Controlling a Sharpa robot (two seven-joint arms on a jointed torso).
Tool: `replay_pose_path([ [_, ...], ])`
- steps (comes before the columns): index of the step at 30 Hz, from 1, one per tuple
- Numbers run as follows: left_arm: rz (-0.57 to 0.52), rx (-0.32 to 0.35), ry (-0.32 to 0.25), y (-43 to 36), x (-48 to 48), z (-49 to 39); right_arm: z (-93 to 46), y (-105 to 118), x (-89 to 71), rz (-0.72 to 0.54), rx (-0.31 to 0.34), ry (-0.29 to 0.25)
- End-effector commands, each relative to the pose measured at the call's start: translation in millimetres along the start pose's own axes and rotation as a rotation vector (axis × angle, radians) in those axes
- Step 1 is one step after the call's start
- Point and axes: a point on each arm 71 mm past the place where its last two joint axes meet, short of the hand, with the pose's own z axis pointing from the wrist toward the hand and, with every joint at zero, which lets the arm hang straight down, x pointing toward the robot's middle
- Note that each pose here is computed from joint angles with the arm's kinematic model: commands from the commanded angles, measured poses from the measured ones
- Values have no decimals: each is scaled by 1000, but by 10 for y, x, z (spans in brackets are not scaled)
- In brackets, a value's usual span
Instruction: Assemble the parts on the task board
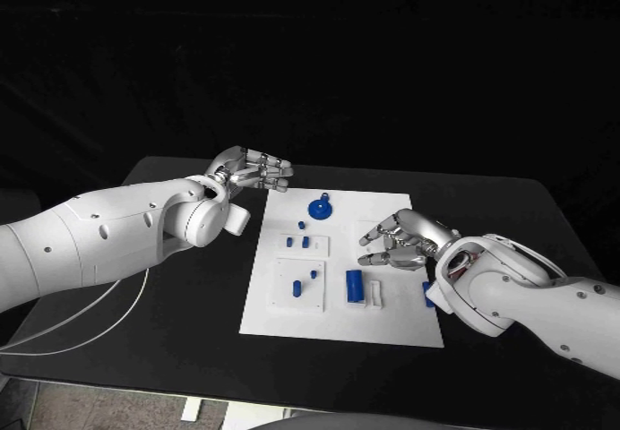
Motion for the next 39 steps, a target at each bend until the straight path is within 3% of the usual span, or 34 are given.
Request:
replay_pose_path([
  [1, -9, 4, 14, -7, 17, 0, -24, 187, 20, -225, -268, -6],
  [5, -9, 4, 14, -5, 13, 0, -36, 221, 65, -378, -370, 30],
  [7, -9, 4, 14, -5, 10, 0, -38, 214, 97, -453, -391, 64],
  [13, -9, 3, 14, -4, 10, 4, -41, 203, 170, -607, -405, 107],
  [26, -10, 2, 18, -4, 21, 9, -108, 136, 383, -746, -417, 205],
  [30, -10, 1, 20, -3, 22, 8, -99, 128, 432, -789, -421, 198],
  [39, -11, -2, 22, 0, 19, 6, -60, 266, 489, -812, -483, 116],
])
